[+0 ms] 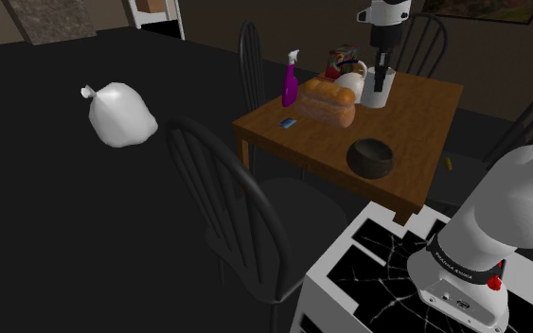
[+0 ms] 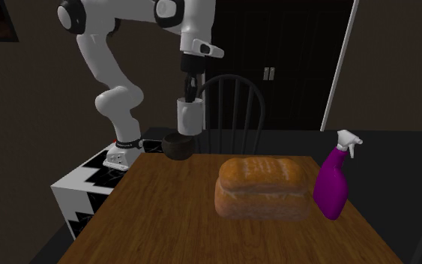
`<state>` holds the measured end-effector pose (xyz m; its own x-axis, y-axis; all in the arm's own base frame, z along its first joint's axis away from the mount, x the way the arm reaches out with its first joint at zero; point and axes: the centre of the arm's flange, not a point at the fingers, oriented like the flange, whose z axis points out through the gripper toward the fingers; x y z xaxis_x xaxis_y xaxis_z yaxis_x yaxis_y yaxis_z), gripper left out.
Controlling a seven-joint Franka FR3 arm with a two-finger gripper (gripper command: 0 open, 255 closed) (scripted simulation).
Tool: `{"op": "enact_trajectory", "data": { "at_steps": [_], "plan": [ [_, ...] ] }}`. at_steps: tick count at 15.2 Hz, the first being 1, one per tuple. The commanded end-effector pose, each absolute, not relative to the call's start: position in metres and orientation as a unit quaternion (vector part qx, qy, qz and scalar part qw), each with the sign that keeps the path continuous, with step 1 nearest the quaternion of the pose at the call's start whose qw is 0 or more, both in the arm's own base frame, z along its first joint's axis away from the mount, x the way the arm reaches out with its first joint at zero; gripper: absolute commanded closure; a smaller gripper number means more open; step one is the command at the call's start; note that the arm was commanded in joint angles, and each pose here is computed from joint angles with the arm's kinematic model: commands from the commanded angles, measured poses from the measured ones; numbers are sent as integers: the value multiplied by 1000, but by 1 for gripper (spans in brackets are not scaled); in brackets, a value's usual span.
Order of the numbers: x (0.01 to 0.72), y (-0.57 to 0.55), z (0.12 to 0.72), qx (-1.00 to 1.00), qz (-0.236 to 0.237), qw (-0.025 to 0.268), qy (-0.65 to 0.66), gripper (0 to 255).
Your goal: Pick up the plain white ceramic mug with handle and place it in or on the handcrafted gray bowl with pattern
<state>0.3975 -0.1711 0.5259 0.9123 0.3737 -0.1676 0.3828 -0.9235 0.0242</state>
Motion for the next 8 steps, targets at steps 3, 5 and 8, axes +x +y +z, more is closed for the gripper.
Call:
{"op": "enact_trajectory", "data": {
  "at_steps": [3, 5, 8],
  "plan": [
    [361, -135, 532, 977, -80, 29, 193, 255],
    [343, -116, 536, 977, -80, 29, 193, 255],
    [315, -88, 542, 977, -80, 29, 193, 255]
  ]
}}
